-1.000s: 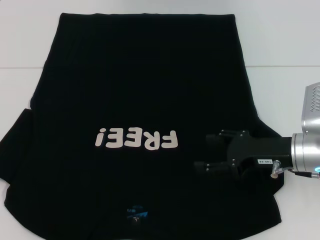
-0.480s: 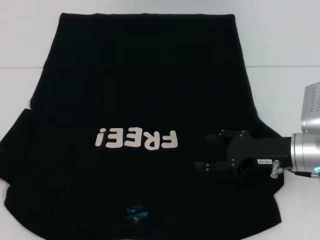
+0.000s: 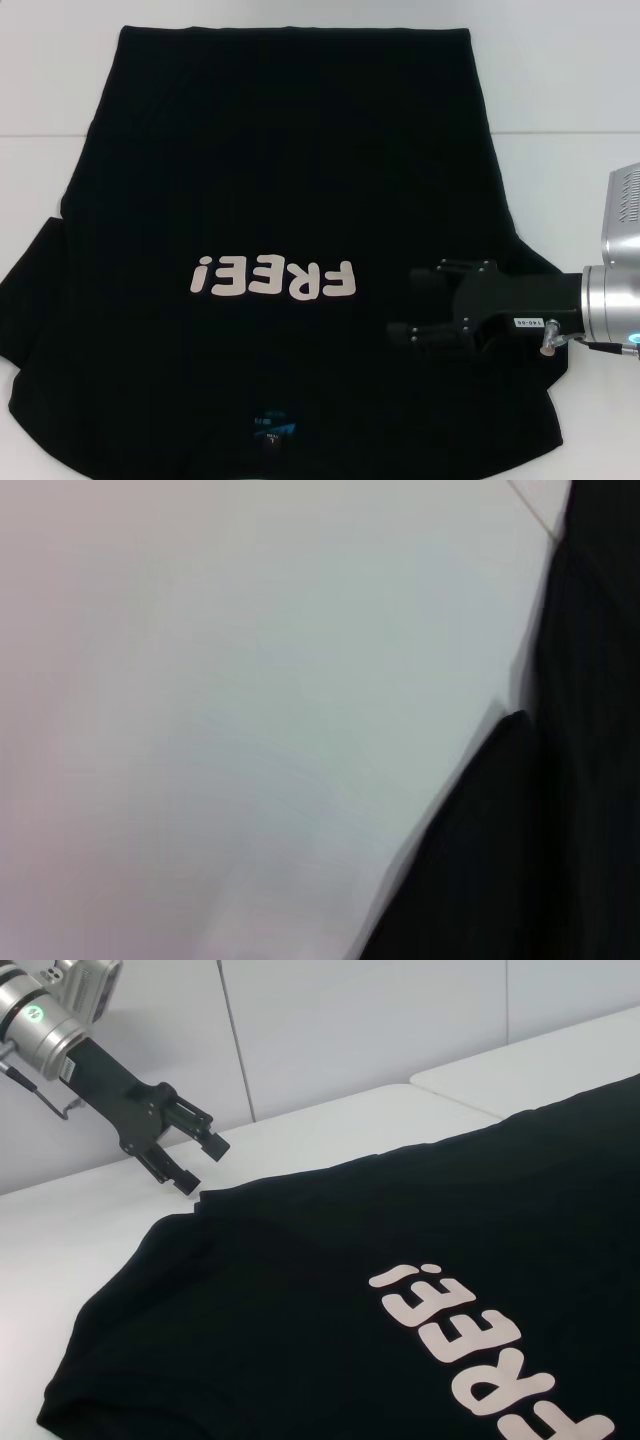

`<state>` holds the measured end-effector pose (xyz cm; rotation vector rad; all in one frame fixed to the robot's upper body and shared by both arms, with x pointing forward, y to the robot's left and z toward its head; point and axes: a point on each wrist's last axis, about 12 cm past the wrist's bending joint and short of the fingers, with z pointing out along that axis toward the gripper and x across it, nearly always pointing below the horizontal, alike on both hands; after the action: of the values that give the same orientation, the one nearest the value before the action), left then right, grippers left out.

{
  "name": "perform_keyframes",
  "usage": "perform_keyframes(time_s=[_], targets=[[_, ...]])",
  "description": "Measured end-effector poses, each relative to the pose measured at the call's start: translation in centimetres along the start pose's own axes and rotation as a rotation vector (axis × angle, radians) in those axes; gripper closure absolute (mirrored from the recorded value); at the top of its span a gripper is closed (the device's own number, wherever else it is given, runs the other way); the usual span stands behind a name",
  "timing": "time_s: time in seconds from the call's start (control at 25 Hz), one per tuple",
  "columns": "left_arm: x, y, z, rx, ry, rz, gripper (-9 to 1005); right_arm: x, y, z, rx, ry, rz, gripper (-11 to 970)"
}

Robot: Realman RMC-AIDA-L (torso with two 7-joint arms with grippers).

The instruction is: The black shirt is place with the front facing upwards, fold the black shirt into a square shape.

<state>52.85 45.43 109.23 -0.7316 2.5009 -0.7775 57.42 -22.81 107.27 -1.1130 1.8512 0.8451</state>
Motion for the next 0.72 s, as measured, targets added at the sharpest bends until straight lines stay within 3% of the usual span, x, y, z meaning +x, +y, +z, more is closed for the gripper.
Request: perform_keyframes(time_s=[0.72], targets=[[0.23, 0.16, 0.5, -0.016, 0.013, -0.05, 65, 0.02, 0.05, 0.06, -0.004, 0.004, -0.003, 37]])
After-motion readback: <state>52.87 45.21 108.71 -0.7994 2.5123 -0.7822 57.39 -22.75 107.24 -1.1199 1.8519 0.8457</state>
